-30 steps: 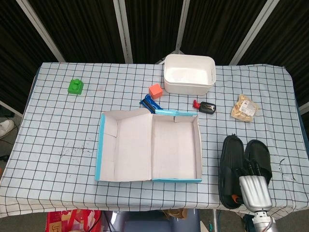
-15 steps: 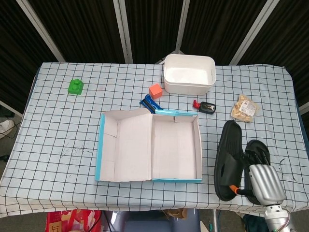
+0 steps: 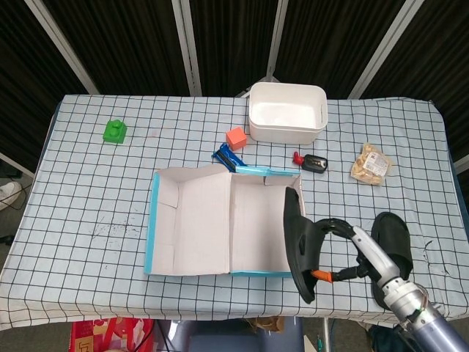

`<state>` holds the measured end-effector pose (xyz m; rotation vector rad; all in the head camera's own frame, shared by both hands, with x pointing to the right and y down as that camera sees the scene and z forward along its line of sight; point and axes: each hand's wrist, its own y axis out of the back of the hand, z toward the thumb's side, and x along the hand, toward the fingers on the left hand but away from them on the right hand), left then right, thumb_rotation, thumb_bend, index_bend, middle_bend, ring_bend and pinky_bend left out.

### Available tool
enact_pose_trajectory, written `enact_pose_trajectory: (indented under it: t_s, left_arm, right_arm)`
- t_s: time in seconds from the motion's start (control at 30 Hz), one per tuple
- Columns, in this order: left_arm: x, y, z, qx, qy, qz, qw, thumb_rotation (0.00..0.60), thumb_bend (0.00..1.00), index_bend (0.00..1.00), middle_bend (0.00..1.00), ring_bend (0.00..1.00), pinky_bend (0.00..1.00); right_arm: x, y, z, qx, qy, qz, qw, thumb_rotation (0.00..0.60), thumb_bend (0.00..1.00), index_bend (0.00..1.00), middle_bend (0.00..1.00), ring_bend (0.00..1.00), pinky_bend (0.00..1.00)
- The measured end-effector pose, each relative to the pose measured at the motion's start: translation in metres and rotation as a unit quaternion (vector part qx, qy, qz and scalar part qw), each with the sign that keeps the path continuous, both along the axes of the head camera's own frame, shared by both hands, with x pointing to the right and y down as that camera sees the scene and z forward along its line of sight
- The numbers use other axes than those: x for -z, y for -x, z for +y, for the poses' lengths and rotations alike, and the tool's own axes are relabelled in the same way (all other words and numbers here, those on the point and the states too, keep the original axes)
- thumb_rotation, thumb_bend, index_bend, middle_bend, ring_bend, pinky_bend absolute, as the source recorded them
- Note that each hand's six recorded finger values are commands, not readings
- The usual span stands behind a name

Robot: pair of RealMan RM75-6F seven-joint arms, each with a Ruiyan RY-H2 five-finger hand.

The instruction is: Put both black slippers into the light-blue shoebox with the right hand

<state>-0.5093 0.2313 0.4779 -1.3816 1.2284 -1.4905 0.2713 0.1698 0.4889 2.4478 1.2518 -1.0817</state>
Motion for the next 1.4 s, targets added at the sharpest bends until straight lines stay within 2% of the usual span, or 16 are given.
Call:
enact_pose_trajectory:
  t_s: [0.1,0.23,0.4,0.83,1.0,1.4]
  left_arm:
    - [-0.001,0.000,0.000,-0.001,0.002,0.000,1.0000,0.600,0.46,0.04,0.03,0.00,0.02]
    - [-0.002,-0.001,0.000,-0.003,0.004,-0.001,1.0000,0.600,0.46,0.03,0.03,0.00,0.02]
    - [-0.002,0.001,-0.001,0.002,0.004,-0.003,1.0000,0.600,0.46,0.04,0.03,0.00,0.02]
    - [-0.003,0.004,-0.003,0.006,0.005,-0.006,1.0000,0.600,0.46,0.04,0.03,0.00,0.02]
    - [-0.004,0.004,-0.004,0.008,0.005,-0.006,0.9999,0.600,0.46,0.04,0.03,0.00,0.02]
    - [-0.004,0.005,-0.004,0.008,0.006,-0.004,0.9999,0.600,0.46,0.04,0.03,0.00,0.02]
  right_arm:
    - [-0.002,0.016,-0.012,-0.002,0.047,-0.024,0.9986,0.600,0.34,0.53,0.45,0.21,0.00]
    - [-0.005,0.034,-0.023,-0.001,0.070,-0.040,0.9967,0.600,0.34,0.53,0.45,0.21,0.00]
    - [-0.016,0.045,-0.025,-0.010,0.076,-0.046,0.9960,0.600,0.35,0.53,0.45,0.21,0.00]
    - [-0.078,0.069,-0.038,-0.072,0.082,-0.038,0.9933,0.600,0.35,0.54,0.45,0.21,0.00]
    - [-0.089,0.074,-0.039,-0.079,0.073,-0.026,0.9938,0.600,0.35,0.54,0.45,0.21,0.00]
    - [-0.107,0.080,-0.037,-0.088,0.083,-0.022,0.9925,0.600,0.35,0.55,0.45,0.21,0.00]
